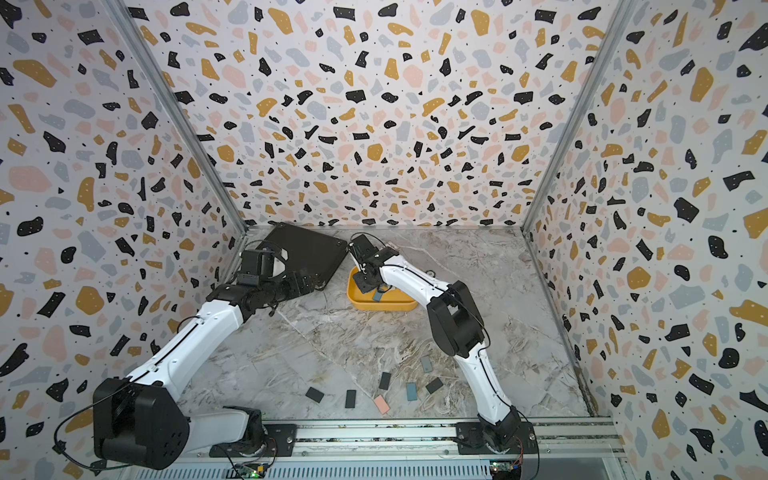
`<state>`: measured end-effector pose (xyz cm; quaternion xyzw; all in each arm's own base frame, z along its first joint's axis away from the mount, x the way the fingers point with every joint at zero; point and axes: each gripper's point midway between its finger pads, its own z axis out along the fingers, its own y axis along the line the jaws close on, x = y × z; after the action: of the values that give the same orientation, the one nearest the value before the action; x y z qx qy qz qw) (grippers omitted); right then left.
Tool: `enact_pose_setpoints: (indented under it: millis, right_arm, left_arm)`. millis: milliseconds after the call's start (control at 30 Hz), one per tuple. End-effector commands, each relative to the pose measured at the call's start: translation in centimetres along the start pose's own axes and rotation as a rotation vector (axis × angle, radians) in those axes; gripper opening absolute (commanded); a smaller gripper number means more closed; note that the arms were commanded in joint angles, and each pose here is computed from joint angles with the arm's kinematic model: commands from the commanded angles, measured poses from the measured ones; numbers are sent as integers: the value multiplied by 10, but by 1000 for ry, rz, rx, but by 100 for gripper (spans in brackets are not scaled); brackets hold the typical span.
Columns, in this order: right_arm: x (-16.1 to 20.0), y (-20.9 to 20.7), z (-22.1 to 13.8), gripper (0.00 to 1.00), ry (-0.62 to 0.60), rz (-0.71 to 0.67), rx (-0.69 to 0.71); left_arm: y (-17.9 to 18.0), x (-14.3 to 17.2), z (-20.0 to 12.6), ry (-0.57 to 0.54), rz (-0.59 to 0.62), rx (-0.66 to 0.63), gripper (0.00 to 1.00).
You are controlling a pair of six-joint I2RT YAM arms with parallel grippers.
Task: Put the eraser in the storage box
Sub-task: Place the eraser in the storage box.
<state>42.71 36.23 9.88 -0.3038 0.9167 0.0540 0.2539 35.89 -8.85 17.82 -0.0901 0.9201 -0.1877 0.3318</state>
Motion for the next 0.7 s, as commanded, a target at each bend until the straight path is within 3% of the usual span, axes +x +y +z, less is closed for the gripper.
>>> enact_pose_setpoints:
  millis: [0,667]
  right_arm:
    - [-15,-12,-16,20,-37,11,25]
    - [-5,-23,20,24,-2,57,35]
  left_arm:
    - [-5,-15,-3,-32,11,12,97]
    - [-3,-13,-1,-21,11,4,97]
